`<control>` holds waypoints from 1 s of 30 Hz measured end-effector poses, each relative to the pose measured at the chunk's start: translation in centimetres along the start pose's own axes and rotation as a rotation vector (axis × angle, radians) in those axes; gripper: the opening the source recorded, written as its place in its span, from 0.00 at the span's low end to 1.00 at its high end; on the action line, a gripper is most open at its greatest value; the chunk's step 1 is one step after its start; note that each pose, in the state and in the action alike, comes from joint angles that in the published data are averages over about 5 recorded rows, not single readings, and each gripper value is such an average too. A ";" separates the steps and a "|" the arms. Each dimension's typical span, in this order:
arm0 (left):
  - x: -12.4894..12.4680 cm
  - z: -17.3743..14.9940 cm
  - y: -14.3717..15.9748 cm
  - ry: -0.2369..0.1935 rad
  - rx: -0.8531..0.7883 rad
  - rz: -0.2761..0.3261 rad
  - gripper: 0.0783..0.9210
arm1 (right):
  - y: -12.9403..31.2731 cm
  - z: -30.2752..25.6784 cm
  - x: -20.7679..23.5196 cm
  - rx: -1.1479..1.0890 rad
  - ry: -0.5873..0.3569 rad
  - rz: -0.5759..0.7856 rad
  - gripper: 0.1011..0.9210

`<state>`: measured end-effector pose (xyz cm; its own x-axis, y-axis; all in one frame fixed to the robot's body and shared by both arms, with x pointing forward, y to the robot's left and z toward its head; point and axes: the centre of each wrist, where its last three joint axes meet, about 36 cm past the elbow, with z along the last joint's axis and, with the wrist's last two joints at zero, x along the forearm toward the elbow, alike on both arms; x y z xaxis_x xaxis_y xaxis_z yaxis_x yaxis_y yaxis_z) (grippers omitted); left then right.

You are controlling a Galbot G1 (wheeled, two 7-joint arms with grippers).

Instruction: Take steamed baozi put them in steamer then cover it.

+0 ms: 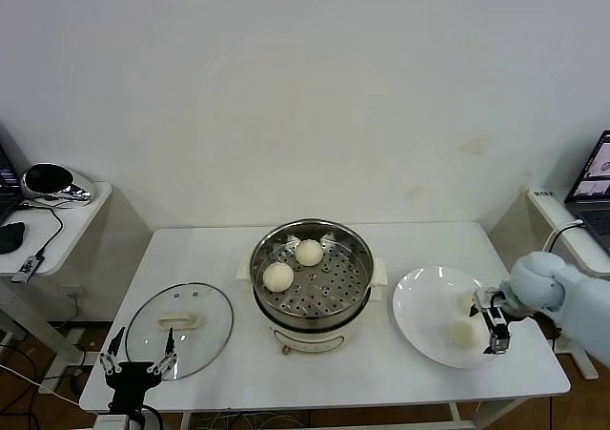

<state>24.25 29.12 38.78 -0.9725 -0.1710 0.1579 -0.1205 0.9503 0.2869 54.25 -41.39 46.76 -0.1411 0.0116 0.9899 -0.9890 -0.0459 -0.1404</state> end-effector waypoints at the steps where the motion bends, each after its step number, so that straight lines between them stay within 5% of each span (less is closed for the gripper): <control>1: 0.0 0.0 0.0 0.000 0.000 0.000 0.88 | 0.0 -0.1 -0.2 -0.002 -0.003 0.002 0.88; 19: 0.0 0.0 -0.1 0.001 0.002 -0.001 0.88 | -0.6 -1.0 -1.4 -0.010 -0.022 0.008 0.63; 30: -0.4 0.0 -0.1 -0.006 0.001 0.004 0.88 | -4.6 -1.1 6.2 0.009 -0.077 0.051 0.62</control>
<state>24.66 29.11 38.69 -0.9743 -0.1657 0.1529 -0.1170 0.9514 0.2850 57.85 -40.02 53.49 -0.1873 -0.0679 0.9800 -0.9801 -0.0535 -0.1910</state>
